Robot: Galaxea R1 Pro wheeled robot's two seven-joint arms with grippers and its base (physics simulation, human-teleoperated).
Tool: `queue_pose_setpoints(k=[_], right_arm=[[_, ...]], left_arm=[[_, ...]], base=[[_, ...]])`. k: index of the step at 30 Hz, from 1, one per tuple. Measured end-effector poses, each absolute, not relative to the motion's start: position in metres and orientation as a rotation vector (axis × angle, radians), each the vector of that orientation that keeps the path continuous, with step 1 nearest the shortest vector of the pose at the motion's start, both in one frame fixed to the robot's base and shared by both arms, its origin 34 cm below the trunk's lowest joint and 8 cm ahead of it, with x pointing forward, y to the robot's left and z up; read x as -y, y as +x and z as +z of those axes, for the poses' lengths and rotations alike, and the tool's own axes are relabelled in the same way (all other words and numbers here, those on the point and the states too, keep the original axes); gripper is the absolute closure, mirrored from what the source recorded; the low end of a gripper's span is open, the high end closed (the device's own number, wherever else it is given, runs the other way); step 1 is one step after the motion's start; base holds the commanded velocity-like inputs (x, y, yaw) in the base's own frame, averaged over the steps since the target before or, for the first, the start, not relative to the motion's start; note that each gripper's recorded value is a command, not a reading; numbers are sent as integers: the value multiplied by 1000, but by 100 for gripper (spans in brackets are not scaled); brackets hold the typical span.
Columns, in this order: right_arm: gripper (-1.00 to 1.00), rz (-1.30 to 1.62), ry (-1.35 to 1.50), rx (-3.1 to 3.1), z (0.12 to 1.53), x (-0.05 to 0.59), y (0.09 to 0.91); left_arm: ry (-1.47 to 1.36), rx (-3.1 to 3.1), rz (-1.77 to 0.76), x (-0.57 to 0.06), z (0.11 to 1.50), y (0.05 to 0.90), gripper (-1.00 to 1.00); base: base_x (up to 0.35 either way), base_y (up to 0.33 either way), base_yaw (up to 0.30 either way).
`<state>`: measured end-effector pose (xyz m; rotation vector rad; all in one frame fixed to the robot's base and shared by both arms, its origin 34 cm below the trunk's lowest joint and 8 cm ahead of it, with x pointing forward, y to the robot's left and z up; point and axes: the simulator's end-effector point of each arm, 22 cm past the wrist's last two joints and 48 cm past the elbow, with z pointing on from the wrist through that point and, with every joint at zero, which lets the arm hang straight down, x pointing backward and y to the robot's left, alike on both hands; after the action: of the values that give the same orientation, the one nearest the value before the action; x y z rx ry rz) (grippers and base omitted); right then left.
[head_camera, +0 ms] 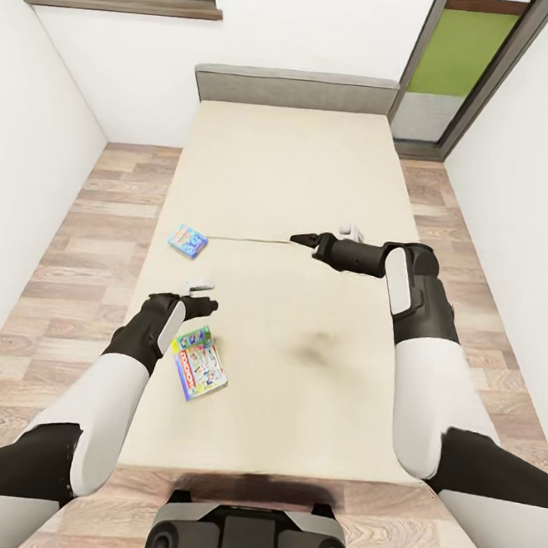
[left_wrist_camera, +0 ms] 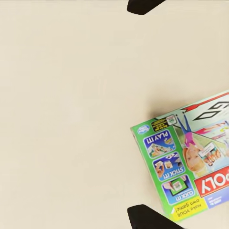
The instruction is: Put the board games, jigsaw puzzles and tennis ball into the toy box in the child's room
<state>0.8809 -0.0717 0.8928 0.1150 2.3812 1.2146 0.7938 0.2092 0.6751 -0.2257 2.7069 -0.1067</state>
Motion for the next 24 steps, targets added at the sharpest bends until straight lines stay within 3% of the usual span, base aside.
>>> queue_pose_setpoints(k=[24], right_arm=[[-100,1184,114,-2416,890,66,916]], left_arm=[[-215,-2695,-104,-211,679,834,-100]], base=[[0,0,0]])
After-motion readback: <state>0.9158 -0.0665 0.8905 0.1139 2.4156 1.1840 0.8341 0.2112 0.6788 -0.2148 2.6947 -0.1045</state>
